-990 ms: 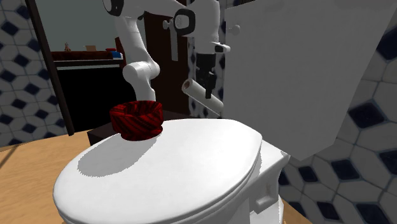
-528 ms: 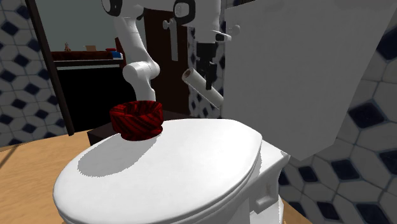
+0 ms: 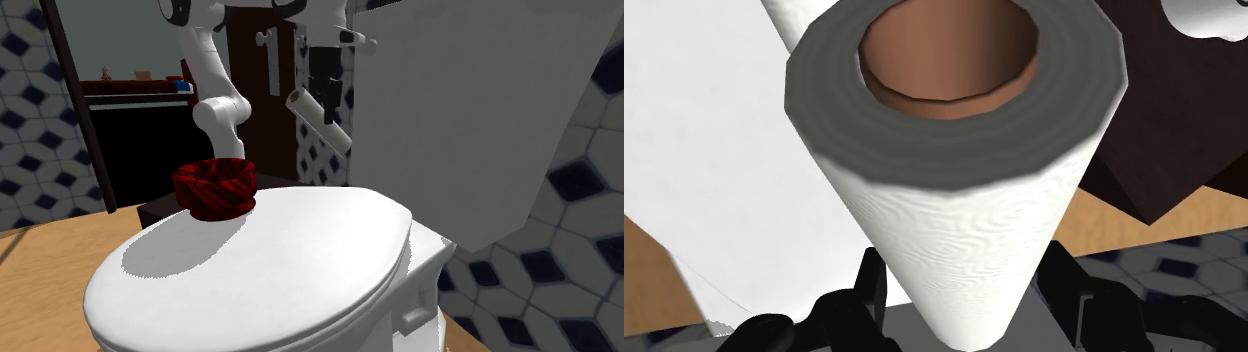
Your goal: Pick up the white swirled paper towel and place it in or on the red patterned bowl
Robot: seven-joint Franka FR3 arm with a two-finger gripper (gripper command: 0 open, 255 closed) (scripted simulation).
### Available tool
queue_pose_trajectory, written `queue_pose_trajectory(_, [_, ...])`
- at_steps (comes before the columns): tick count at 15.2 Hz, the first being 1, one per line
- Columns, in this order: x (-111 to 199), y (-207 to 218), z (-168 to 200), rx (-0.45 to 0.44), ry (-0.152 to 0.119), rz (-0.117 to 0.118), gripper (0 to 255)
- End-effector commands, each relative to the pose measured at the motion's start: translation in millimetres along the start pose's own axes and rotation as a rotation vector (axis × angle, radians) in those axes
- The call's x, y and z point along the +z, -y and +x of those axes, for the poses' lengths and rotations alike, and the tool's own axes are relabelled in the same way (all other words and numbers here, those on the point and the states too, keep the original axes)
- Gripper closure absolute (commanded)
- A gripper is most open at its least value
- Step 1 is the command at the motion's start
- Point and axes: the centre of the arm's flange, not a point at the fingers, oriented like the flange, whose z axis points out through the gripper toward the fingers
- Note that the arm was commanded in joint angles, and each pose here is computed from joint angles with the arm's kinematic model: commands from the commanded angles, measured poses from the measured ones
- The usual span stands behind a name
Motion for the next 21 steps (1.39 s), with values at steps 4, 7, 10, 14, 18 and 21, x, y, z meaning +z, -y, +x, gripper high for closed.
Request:
queue_pose_trajectory(4, [-11.9,1.9,-27.7,0.0,0.0,0.0,255])
queue_pose_trajectory(7, [-12.7,2.1,-67.3,0.0,0.0,0.0,255])
queue_pose_trajectory(10, [-13.6,2.4,-106.9,0.0,0.0,0.0,255])
queue_pose_trajectory(14, [-14.8,2.7,-159.7,0.0,0.0,0.0,255])
queue_pose_trajectory(18, [-16.0,3.0,-212.4,0.0,0.0,0.0,255])
queue_pose_trajectory(21, [-16.9,3.2,-252.0,0.0,0.0,0.0,255])
